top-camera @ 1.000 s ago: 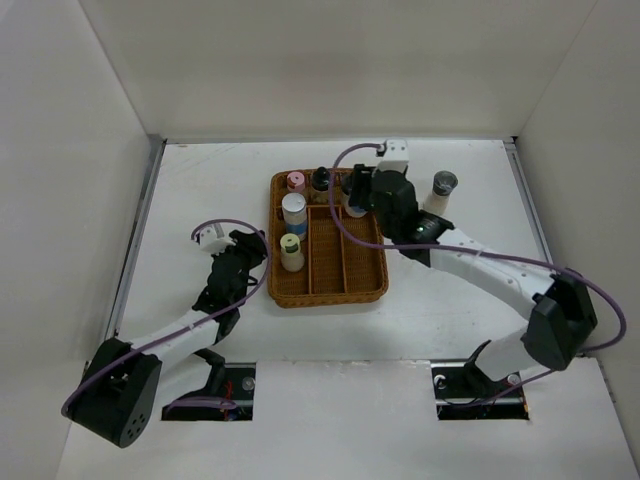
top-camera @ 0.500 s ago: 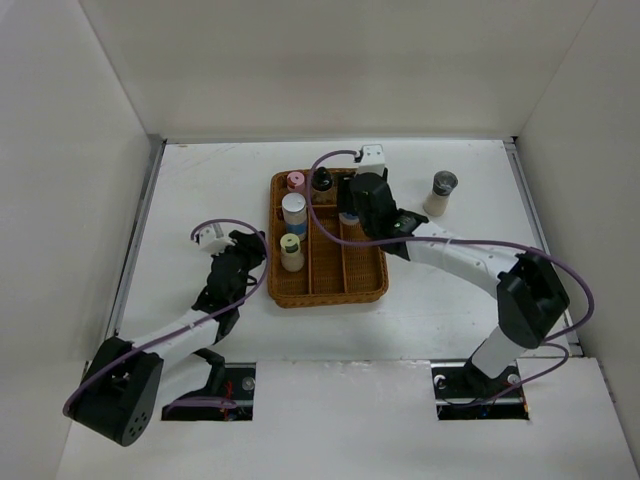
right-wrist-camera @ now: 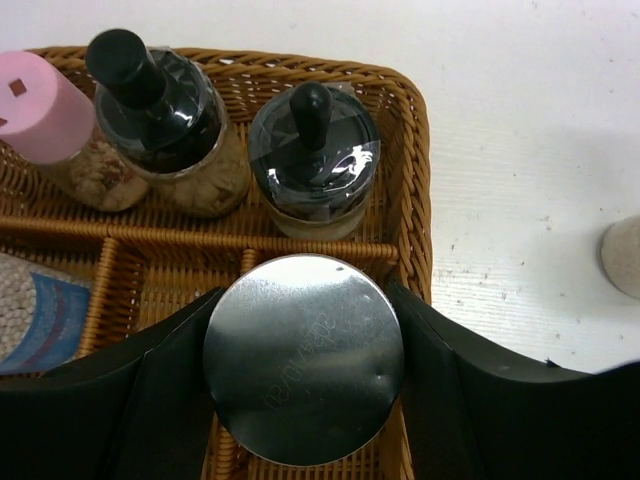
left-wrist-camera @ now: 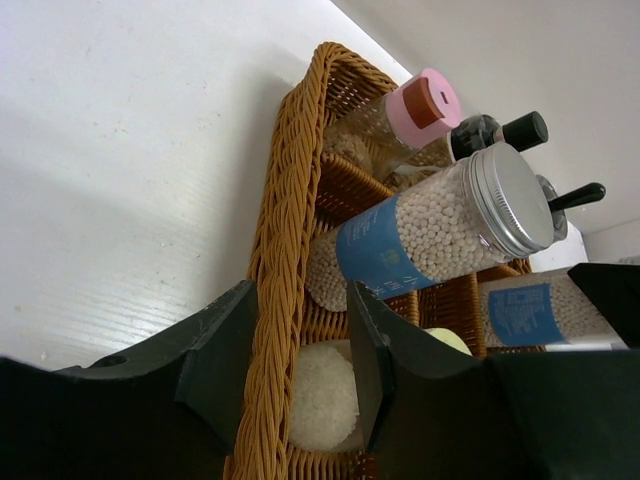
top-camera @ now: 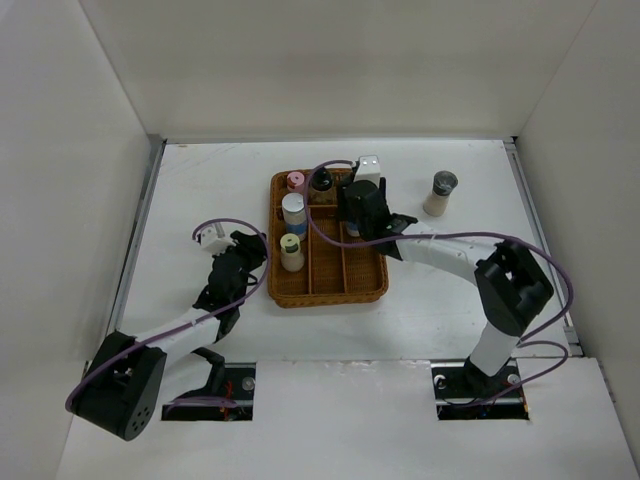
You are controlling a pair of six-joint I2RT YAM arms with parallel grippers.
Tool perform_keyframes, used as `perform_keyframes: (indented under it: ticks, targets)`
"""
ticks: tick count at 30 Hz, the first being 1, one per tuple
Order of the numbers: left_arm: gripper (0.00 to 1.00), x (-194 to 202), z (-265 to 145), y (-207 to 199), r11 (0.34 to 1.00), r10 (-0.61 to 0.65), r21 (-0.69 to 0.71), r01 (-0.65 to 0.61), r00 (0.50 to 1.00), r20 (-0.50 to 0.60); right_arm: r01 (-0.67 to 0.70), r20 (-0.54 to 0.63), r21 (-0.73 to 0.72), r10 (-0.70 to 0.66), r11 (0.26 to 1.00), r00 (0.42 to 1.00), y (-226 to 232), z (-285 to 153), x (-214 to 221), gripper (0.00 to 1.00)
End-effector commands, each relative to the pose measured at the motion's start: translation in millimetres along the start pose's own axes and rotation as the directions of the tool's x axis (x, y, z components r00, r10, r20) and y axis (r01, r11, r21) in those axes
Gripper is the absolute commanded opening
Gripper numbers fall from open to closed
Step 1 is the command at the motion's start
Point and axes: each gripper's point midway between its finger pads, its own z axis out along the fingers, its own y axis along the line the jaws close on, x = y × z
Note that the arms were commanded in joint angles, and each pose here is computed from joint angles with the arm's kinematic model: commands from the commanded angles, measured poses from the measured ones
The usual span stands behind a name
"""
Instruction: Organize the condiment bottles
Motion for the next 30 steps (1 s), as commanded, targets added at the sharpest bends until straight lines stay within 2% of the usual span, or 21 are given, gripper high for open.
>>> perform_keyframes:
  ticks: [1,6,10,15,19,24,28,30]
  targets:
    - [0.39,-13.1,1.4,-10.4,0.998,-0.040,0.040,0.038,0.998,0.044,-0.088,0.106,-0.019,0.090,0.996,0.990,7.7,5.9,-30.1,0.71]
    - [0.39,-12.1,1.8,-9.4,0.999,-0.040,0.037,0.038,0.998,0.041,-0.100,0.116,-0.023,0.102,0.995,0.988,4.7,-0.4,-34.5,0.89]
    - [0.40,-13.2,1.7,-10.5,0.999,-0.037,0.039,0.035,0.998,0.045,-0.129,0.167,-0.036,0.134,0.991,0.977,-6.6,-21.9,-59.3,0.98]
    - [0.40,-14.0,1.0,-11.6,0.998,-0.043,0.045,0.041,0.998,0.046,-0.206,0.253,0.000,0.199,0.979,0.947,-58.1,-46.7,-90.4,0.98]
    - [0.40,-11.4,2.0,-8.9,0.999,-0.041,0.035,0.040,0.998,0.039,-0.279,0.279,0.117,0.238,0.953,0.930,-124.7,-38.9,-86.3,0.97]
    - [0.41,-10.8,2.5,-11.1,0.998,-0.044,0.041,0.042,0.998,0.037,-0.293,0.216,0.330,0.231,0.897,0.949,-206.0,-11.9,-59.7,1.00]
    - [0.41,-10.0,1.9,-12.5,0.998,-0.039,0.046,0.037,0.999,0.034,-0.274,0.136,0.404,0.239,0.873,0.961,-238.9,13.5,-39.2,1.00]
    - [0.41,-7.7,3.0,-11.0,0.998,-0.038,0.040,0.037,0.999,0.028,-0.264,0.096,0.394,0.247,0.880,0.964,-241.0,24.8,-32.0,1.00]
